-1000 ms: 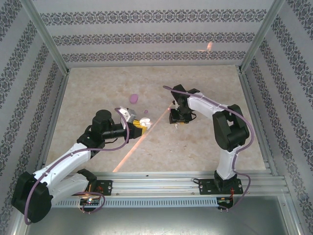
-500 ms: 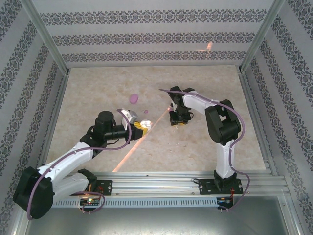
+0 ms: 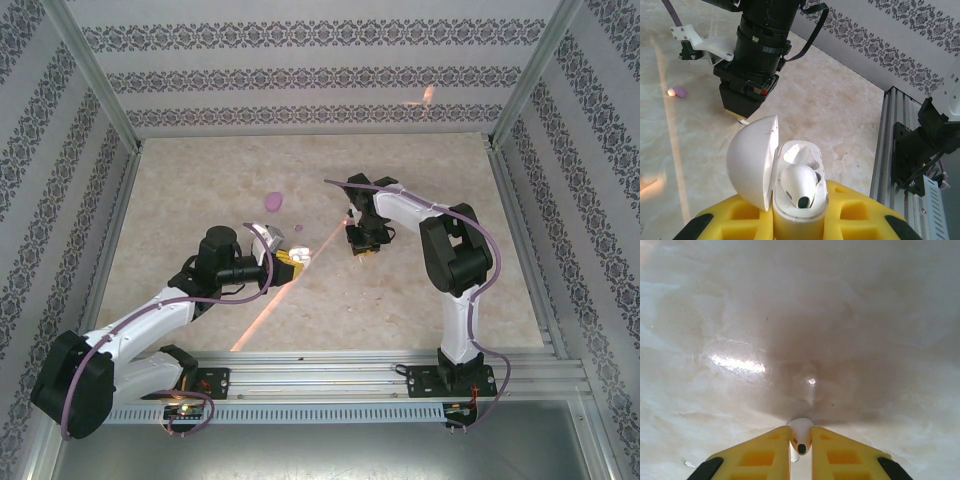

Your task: Insert the wireless bluetooth earbuds into the charging case

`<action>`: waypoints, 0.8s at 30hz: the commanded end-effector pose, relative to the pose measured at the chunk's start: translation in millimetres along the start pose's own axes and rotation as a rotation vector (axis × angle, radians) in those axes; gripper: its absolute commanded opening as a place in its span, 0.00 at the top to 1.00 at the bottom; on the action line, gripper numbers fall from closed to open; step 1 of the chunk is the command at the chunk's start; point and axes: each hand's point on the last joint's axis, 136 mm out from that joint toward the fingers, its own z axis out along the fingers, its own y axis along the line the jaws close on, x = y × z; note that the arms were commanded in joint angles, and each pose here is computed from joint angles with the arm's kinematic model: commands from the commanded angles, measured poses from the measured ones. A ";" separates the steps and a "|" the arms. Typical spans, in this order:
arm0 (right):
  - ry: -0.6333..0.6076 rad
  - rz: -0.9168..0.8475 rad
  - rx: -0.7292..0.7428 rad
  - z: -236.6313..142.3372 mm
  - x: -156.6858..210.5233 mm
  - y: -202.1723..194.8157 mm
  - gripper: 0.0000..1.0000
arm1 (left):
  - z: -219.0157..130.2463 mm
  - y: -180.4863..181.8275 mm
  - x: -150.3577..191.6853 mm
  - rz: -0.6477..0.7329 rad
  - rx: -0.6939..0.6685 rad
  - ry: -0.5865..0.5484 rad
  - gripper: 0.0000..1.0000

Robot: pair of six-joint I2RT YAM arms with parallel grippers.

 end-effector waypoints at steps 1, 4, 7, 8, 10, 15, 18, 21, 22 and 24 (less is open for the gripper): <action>0.027 0.002 -0.021 -2.8 11.6 5.7 0.86 | -2.4 -6.9 -17.3 0.044 0.033 -0.050 0.97; 0.020 0.006 -0.029 -5.0 12.0 8.1 0.87 | -3.5 -8.9 -18.3 0.044 0.036 -0.054 0.97; 0.001 0.003 -0.036 -9.1 10.4 11.6 0.88 | -5.3 -9.6 -18.8 0.045 0.033 -0.058 0.97; -0.006 0.001 -0.036 -10.6 10.1 12.3 0.88 | -5.8 -10.3 -18.9 0.046 0.034 -0.059 0.97; -0.019 -0.001 -0.042 -13.6 8.8 15.2 0.88 | -6.5 -10.3 -18.1 0.047 0.031 -0.060 0.97; -0.041 -0.011 -0.049 -19.3 7.8 22.4 0.90 | -6.9 -10.5 -18.3 0.046 0.034 -0.074 0.97; -0.079 -0.028 -0.055 -28.7 5.7 29.9 0.91 | -7.1 -10.6 -20.0 0.047 0.033 -0.081 0.97; -0.136 -0.047 -0.066 -43.2 3.7 38.7 0.92 | -7.1 -11.6 -22.7 0.052 0.036 -0.086 0.97; -0.161 -0.052 -0.072 -49.9 2.7 42.0 0.92 | -7.0 -11.1 -23.2 0.051 0.035 -0.087 0.97; -0.199 -0.057 -0.082 -64.0 2.8 47.4 0.93 | -6.1 -11.0 -26.5 0.043 0.035 -0.089 0.97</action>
